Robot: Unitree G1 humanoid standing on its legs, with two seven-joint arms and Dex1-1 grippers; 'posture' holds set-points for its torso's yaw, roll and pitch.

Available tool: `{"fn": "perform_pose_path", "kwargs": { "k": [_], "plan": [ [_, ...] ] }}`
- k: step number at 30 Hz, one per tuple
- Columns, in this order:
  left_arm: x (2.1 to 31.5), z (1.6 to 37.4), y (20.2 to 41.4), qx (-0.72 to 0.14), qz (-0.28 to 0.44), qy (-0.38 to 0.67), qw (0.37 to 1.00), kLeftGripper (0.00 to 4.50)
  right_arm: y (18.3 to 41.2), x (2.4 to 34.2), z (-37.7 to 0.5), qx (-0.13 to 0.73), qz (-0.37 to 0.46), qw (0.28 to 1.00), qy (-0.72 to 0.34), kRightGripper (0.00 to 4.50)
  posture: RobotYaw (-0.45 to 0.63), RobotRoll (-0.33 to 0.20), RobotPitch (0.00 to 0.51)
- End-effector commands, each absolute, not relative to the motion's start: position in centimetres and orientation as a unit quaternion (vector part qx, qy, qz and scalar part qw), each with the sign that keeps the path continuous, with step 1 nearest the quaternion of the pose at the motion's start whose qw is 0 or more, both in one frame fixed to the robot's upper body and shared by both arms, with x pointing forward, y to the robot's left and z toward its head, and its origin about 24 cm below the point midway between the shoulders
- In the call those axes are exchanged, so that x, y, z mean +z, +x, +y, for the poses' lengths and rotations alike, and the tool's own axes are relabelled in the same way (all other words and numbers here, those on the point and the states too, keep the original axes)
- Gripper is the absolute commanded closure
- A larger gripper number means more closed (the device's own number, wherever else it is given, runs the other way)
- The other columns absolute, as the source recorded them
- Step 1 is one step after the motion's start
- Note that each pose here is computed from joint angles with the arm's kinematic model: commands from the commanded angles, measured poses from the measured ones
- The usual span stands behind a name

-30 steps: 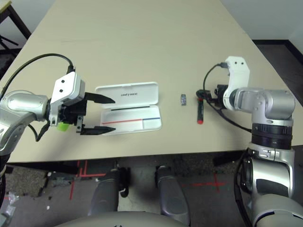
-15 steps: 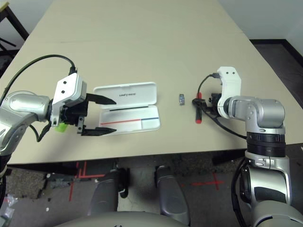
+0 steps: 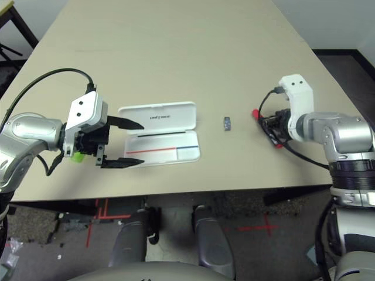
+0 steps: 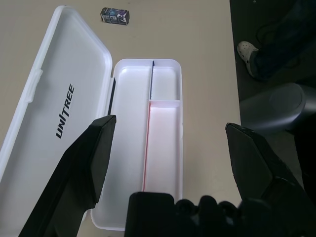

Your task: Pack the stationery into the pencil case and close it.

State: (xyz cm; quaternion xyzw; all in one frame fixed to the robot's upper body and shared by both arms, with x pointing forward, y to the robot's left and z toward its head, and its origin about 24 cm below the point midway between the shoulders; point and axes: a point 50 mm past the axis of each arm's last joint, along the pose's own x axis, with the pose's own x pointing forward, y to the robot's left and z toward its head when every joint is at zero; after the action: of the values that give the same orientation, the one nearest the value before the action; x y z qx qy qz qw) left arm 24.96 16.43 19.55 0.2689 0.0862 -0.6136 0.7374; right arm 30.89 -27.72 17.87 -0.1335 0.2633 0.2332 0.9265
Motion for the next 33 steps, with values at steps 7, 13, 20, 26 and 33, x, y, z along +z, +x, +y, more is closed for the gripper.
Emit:
{"fn": "perform_pose_path", "kwargs": {
  "k": [7,13,20,26,33],
  "plan": [
    [19.6,17.6,25.4,-0.596,0.097,0.285,0.744,0.00,31.2,21.1,-24.3,0.415,0.195,0.838,-0.296,4.03,-0.13,0.000,0.153],
    [19.5,18.0,25.4,-0.589,0.100,0.290,0.748,0.00,30.5,22.2,-20.8,0.528,0.162,0.764,-0.334,4.03,-0.12,0.000,0.155],
    [19.5,18.5,25.5,-0.578,0.107,0.299,0.752,0.00,30.0,22.0,-17.1,0.605,0.144,0.698,-0.354,4.03,-0.11,0.000,0.160],
    [19.4,18.8,25.6,-0.566,0.114,0.304,0.757,0.00,30.6,21.3,-14.6,0.622,0.140,0.674,-0.374,4.03,-0.10,0.000,0.168],
    [19.1,18.8,25.4,-0.565,0.120,0.301,0.759,0.00,31.1,20.7,-11.0,0.637,0.131,0.648,-0.396,4.03,-0.09,0.000,0.175]
  ]
}}
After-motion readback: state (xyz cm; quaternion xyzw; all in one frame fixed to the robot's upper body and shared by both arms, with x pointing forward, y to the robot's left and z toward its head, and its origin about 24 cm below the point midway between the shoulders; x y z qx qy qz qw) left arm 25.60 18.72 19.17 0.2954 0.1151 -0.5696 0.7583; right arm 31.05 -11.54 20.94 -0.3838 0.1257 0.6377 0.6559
